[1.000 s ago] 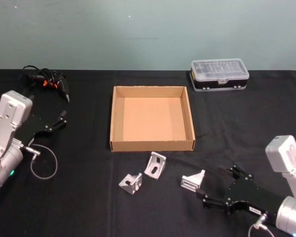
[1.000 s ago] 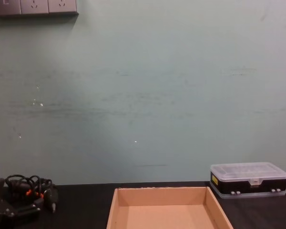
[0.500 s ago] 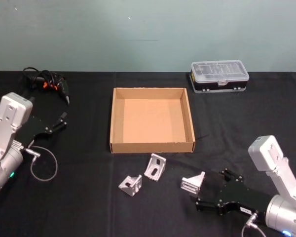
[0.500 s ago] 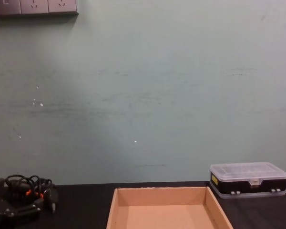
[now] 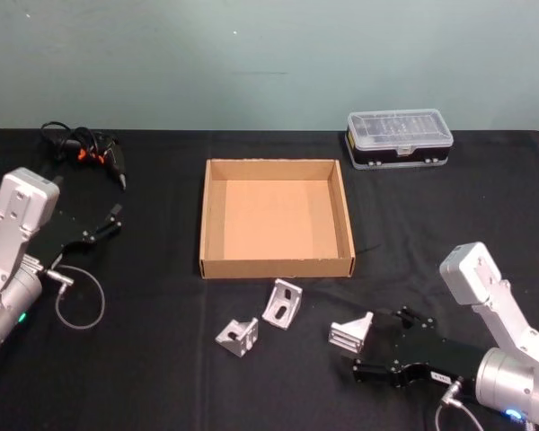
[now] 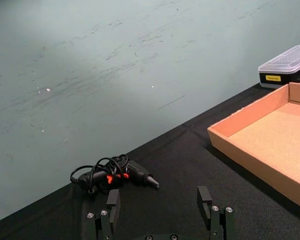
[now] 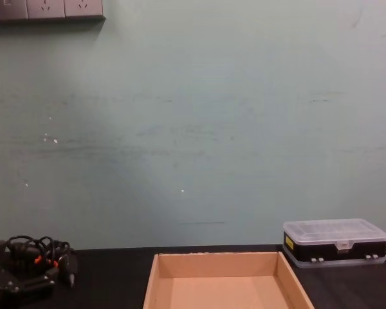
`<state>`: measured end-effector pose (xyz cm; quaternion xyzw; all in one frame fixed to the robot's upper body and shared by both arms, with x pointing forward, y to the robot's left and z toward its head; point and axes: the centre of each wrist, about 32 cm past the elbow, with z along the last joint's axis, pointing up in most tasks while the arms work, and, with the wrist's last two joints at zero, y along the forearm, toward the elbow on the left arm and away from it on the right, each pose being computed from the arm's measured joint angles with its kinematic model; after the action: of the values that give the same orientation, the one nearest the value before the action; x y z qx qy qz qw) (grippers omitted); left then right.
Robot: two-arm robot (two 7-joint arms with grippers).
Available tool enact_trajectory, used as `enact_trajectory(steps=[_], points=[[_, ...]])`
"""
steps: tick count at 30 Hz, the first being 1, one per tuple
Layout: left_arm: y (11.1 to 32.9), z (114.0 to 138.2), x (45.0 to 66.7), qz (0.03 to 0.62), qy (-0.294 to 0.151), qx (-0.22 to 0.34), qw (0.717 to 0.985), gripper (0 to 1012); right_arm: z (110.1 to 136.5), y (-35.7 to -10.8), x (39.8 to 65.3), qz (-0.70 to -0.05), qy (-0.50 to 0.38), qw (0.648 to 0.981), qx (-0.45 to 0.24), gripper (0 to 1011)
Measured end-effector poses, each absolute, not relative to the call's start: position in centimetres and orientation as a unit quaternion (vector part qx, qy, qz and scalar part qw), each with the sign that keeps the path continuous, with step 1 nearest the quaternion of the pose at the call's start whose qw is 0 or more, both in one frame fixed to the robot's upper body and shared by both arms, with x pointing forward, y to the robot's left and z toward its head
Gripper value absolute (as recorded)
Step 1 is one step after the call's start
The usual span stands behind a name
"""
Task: Use one hand to pick up the angle iron from the table and place it into the box.
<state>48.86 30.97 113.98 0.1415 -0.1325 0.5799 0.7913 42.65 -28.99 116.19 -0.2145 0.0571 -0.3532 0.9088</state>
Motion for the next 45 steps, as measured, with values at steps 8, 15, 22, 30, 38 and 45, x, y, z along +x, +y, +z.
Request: enact_trajectory(steps=[8,15,22,30,38,45], points=[[30.97,113.98,48.86,0.580,-0.132,0.141,0.791,1011,115.87,-28.66,43.10,-0.348,0.062,0.910,-0.217,1000],[30.97,113.98,48.86,0.580,-0.132,0.142,0.791,1011,115.49,-28.24,43.53,-0.355,0.068,0.907,-0.218,1000],[30.97,113.98,48.86,0.580,-0.132,0.142,0.791,1012,115.51,-28.28,43.50,-0.354,0.068,0.907,-0.218,1000],[30.97,113.98,48.86,0.580,-0.132,0.141,0.791,1011,115.55,-28.31,43.46,-0.354,0.066,0.907,-0.218,868],[30.96,113.98,48.86,0.580,-0.132,0.141,0.791,1011,115.58,-28.32,43.44,-0.354,0.066,0.907,-0.217,651],[30.97,113.98,48.87,0.580,-0.133,0.141,0.791,1011,115.58,-28.32,43.42,-0.354,0.065,0.907,-0.217,551]])
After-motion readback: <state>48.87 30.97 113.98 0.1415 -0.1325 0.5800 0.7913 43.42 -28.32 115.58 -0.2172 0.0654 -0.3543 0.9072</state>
